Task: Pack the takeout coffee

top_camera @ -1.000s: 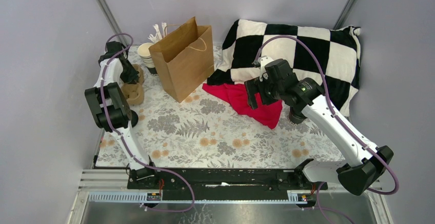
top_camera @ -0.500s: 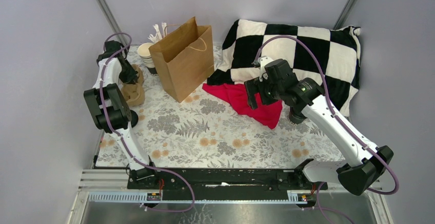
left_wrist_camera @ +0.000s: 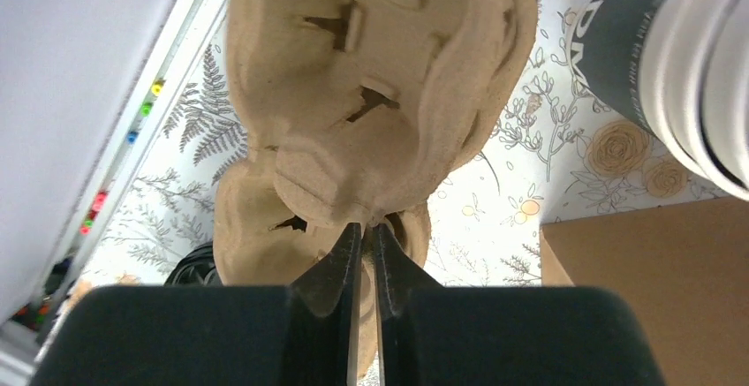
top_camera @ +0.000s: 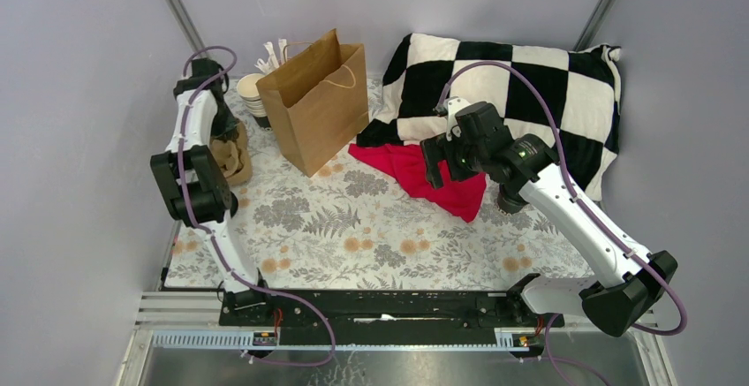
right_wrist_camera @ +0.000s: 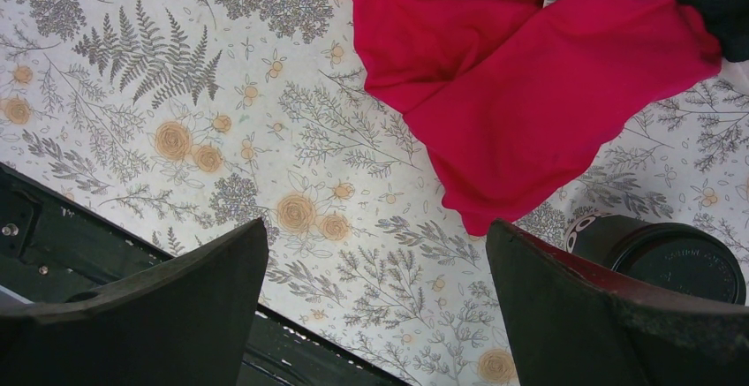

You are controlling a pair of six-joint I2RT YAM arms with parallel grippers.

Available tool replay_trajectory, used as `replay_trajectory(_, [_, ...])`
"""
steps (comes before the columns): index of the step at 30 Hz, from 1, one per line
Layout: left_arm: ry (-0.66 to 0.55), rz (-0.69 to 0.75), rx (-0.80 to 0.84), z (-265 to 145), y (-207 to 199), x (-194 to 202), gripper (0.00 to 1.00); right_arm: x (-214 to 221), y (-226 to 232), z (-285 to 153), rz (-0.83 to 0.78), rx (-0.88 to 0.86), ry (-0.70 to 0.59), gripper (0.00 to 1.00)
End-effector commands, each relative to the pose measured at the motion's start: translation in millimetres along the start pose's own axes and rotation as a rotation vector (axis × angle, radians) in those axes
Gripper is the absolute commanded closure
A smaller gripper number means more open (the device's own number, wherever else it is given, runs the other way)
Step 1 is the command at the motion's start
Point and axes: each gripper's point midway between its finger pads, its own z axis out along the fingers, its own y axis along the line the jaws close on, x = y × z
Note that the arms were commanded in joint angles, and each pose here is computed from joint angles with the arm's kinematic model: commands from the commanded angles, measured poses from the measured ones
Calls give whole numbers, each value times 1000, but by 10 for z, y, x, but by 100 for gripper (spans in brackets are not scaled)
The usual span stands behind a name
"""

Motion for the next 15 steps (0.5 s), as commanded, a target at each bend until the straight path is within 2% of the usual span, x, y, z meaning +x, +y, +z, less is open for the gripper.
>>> replay_trajectory(1, [-153,89,-136,-414,-9,-257,100,-74,68,-33,-13,-21,-22,0])
replay_trajectory(9, [-183,131,-205,-547,-98,-223,100,-74,73,-42,-12,-24,-24,0])
replay_trajectory(15, [-237,101,-228,-850,-111,-325,100,-82,100,-43,-15,-31,-28,0])
